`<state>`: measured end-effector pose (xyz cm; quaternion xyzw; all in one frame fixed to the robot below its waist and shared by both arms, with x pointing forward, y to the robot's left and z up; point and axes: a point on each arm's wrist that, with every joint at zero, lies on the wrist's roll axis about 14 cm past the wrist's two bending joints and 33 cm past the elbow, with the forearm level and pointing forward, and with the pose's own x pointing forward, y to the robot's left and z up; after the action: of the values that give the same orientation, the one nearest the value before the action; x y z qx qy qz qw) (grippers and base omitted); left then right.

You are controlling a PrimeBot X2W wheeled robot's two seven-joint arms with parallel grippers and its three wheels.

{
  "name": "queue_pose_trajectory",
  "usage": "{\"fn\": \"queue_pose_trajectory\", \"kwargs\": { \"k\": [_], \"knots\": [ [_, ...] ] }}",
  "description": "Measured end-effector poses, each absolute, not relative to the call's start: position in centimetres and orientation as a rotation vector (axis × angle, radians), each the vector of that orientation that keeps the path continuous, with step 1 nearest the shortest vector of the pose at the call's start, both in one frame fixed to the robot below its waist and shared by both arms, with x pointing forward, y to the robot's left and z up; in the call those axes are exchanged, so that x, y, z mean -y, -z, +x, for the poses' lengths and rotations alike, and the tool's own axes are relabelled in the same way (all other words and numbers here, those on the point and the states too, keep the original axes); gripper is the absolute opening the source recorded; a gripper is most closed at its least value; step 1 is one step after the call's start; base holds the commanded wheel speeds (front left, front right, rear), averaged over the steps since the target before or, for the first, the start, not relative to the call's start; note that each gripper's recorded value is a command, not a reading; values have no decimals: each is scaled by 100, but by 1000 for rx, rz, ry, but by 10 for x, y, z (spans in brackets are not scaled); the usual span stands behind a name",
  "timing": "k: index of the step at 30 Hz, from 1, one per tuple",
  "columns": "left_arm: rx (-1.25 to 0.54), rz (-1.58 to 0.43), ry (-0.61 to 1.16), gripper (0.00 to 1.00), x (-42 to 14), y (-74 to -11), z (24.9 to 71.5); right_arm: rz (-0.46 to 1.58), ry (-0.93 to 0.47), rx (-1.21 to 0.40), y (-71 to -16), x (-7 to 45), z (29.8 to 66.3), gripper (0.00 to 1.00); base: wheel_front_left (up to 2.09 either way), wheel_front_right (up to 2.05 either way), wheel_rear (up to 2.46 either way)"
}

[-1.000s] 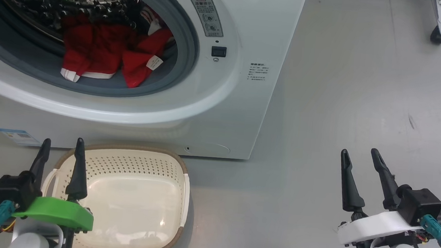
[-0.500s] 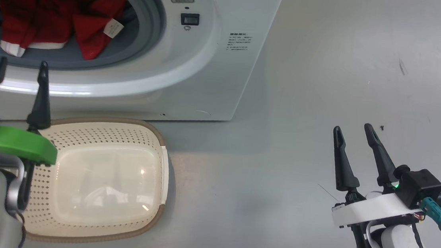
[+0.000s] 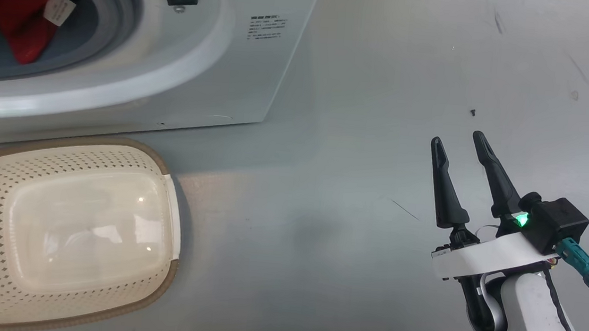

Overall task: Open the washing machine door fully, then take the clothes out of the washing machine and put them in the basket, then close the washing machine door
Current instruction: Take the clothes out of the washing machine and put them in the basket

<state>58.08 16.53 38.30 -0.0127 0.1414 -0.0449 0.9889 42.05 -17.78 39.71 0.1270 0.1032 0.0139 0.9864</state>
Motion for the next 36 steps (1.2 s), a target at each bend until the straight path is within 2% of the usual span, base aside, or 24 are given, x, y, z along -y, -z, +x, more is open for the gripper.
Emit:
{"fn": "queue_pose_trajectory", "kwargs": {
  "k": [9,20,36],
  "knots": [
    [-422,68,106,100,-160,-350,610,244,28,-232,-388,195,417,100,0,0,0],
    [-605,154,82,100,-167,-308,618,239,54,-254,-379,203,418,100,0,0,0],
    [-665,183,62,100,-172,-299,630,238,54,-257,-377,203,421,100,0,0,0]
  ]
}}
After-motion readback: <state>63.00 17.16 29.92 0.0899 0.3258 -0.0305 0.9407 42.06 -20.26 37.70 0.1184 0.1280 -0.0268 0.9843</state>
